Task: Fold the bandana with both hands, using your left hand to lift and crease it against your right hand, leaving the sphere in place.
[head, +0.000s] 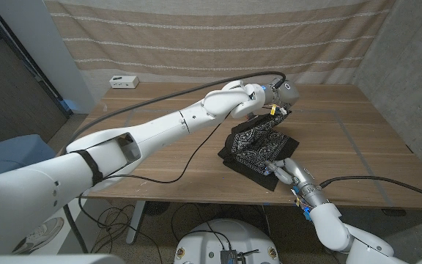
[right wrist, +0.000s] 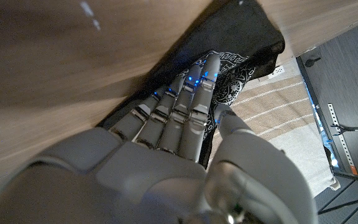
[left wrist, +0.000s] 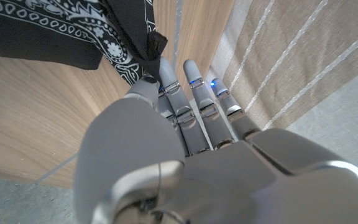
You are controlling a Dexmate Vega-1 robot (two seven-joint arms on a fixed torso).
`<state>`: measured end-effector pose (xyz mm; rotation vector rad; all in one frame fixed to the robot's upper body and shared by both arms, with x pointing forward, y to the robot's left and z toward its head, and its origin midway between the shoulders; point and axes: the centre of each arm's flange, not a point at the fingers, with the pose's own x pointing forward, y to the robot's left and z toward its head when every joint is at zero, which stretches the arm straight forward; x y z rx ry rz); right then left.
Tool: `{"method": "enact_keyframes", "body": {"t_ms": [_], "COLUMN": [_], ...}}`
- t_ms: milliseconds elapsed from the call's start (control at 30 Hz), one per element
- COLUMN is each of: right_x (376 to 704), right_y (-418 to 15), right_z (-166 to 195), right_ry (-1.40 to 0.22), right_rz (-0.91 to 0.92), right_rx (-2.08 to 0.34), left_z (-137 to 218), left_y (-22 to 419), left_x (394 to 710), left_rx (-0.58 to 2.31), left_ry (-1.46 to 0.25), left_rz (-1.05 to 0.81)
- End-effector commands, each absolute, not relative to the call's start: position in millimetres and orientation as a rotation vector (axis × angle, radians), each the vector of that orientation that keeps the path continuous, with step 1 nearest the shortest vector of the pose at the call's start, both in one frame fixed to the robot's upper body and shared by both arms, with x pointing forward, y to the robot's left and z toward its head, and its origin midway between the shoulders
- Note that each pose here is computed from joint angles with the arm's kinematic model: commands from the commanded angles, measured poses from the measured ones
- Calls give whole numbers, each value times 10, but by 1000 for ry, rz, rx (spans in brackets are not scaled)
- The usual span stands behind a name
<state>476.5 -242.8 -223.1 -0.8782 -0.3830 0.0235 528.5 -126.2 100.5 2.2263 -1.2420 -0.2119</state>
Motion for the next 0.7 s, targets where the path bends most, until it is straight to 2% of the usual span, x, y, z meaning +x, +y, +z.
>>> {"method": "enact_keyframes", "body": {"t_ms": [33, 367, 700], "right_x": [4801, 4759, 4741], "right_y": [-2520, -2532, -2539], "right_z": [-2304, -2314, -2315], "right_ry": [-369, -363, -359], "right_rz": [10, 6, 7], "right_rx": [-878, -871, -871], "left_z": [759, 558, 400], "left_y": [-1460, -1547, -1575], "left_x": [5350, 5482, 5559], "left_rx": [2227, 2187, 2208], "left_ry": [-1265, -1261, -1182], "left_rz": [-349, -413, -527]}}
